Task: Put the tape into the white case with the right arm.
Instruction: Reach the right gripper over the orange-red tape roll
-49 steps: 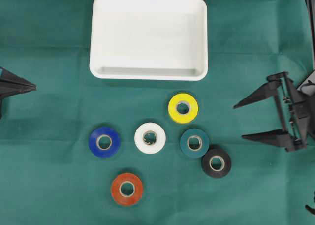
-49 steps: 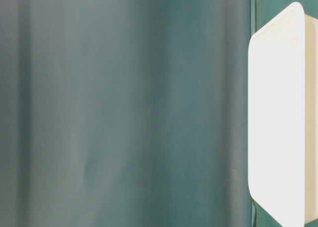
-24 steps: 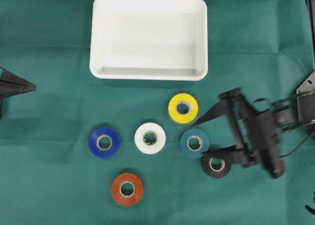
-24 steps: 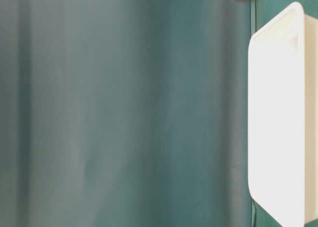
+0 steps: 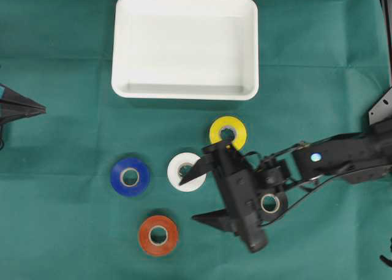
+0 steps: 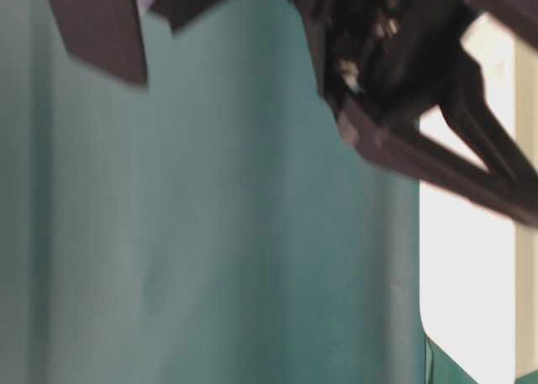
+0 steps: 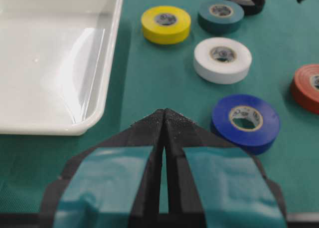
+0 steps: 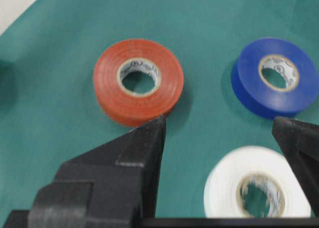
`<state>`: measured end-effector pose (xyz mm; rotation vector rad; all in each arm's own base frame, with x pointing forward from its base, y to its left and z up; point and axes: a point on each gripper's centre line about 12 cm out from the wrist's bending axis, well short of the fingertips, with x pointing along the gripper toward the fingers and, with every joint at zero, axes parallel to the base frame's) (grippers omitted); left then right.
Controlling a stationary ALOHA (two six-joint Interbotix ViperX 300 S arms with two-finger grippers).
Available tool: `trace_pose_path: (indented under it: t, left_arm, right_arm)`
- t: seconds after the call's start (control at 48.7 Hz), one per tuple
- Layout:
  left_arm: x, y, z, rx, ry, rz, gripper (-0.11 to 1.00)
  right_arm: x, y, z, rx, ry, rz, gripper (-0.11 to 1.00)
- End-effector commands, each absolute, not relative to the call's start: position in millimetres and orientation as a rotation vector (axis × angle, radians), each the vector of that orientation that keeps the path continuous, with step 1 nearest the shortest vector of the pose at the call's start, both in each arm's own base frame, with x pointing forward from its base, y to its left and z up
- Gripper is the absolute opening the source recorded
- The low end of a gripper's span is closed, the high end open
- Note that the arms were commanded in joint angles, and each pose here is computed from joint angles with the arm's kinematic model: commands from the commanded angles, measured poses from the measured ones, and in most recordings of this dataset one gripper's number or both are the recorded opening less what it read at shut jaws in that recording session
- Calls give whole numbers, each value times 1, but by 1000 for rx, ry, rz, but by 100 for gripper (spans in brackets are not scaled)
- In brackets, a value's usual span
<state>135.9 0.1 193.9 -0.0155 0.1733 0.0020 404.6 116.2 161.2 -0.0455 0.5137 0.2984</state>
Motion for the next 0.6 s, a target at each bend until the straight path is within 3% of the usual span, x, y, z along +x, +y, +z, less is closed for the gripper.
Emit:
trace_pose_path:
  t: [0.0, 0.575]
  left_arm:
    - [137, 1, 198, -16, 163, 5, 0]
    - [135, 1, 194, -36, 156, 7, 0]
  right_arm:
    - [422, 127, 178, -44, 466, 310, 66]
    - [476, 150, 169, -59, 511, 306, 66]
